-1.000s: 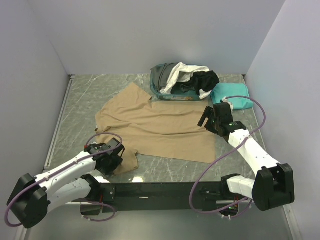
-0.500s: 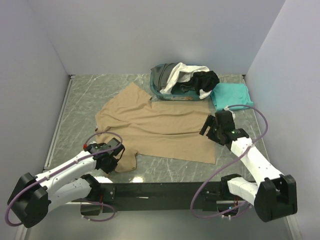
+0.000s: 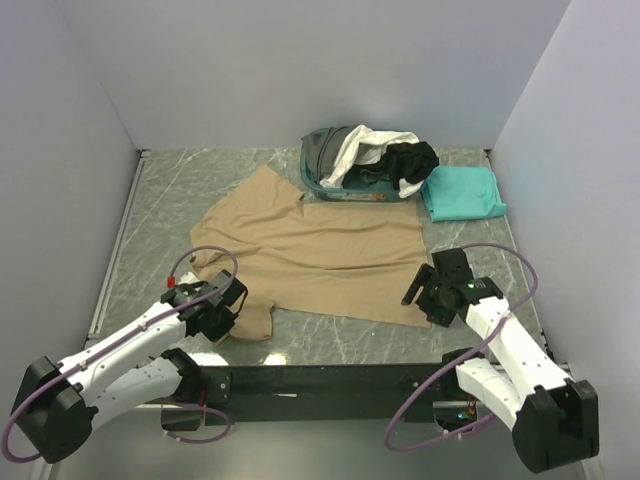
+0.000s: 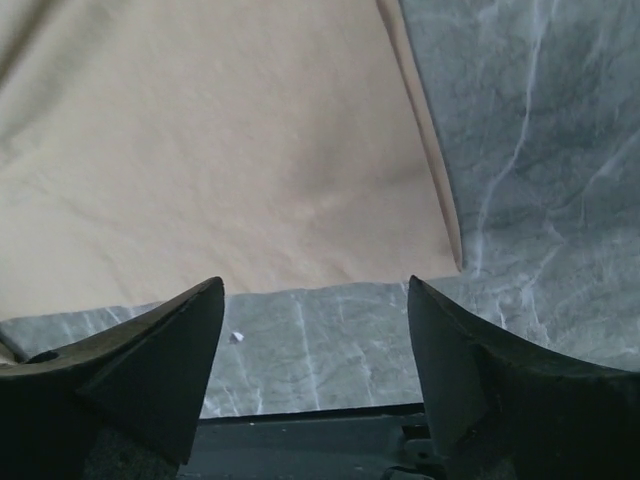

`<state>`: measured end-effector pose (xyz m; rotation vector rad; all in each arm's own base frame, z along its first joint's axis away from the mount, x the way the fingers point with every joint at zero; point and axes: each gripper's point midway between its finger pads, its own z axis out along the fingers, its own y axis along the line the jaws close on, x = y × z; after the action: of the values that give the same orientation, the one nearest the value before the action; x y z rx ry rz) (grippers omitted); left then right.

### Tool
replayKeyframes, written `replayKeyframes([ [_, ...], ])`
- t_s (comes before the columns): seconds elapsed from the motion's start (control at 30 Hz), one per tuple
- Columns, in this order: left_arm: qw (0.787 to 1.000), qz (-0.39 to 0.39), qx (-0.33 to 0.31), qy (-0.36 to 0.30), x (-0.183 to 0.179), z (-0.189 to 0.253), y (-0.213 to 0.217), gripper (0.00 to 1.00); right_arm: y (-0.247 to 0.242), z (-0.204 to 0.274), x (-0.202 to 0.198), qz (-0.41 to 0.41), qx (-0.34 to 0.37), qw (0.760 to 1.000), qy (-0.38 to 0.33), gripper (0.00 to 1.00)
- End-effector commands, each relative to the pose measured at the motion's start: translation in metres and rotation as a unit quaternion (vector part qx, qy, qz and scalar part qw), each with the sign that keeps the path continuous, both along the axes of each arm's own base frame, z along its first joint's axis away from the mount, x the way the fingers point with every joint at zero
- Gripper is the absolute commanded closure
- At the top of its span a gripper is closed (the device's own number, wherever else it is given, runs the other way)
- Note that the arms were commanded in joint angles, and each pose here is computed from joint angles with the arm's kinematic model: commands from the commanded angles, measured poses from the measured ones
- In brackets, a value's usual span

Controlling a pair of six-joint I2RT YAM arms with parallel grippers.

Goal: Fold and stack the t-shirts
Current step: Fold the tshirt

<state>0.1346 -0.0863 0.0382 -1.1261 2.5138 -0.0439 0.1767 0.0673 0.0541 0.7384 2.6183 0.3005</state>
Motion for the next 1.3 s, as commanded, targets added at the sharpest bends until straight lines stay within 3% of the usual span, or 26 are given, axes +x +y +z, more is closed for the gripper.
replayKeyframes([
  [0.0,0.999,-0.014,0.013,-0.039,0.015,0.023,0.001,0.99,0.001,-0.016,-0.015,-0.015,0.007,0.999,0.050,0.21],
  [0.13,0.998,-0.012,0.011,-0.056,0.020,0.029,0.001,0.99,0.003,-0.037,-0.018,-0.022,0.009,0.997,0.079,0.29],
  [0.33,0.998,0.013,0.005,-0.058,0.019,0.027,0.004,0.99,0.002,-0.052,-0.019,-0.028,0.002,0.994,0.104,0.33],
  [0.4,0.998,0.018,0.007,-0.062,0.018,0.030,0.007,0.99,-0.002,-0.052,-0.016,-0.030,-0.008,0.995,0.099,0.40],
  [0.53,0.997,0.020,0.003,-0.071,0.020,0.041,0.006,0.99,-0.007,-0.044,-0.015,-0.029,-0.026,0.994,0.100,0.84],
  [0.63,0.998,0.027,0.001,-0.063,0.016,0.049,0.007,0.99,-0.013,-0.033,-0.018,-0.030,-0.042,0.994,0.096,1.00],
  [0.87,0.997,0.056,-0.026,-0.051,0.000,0.079,0.011,0.99,-0.016,0.004,-0.027,-0.037,-0.034,0.997,0.066,1.00],
  [1.03,0.995,0.028,-0.074,-0.053,-0.012,0.084,0.002,0.99,-0.023,0.026,-0.041,-0.033,-0.047,0.997,0.058,1.00],
  [1.27,0.994,0.005,-0.085,-0.075,-0.020,0.116,0.008,0.99,-0.035,0.055,-0.058,-0.040,-0.058,0.997,0.018,1.00],
])
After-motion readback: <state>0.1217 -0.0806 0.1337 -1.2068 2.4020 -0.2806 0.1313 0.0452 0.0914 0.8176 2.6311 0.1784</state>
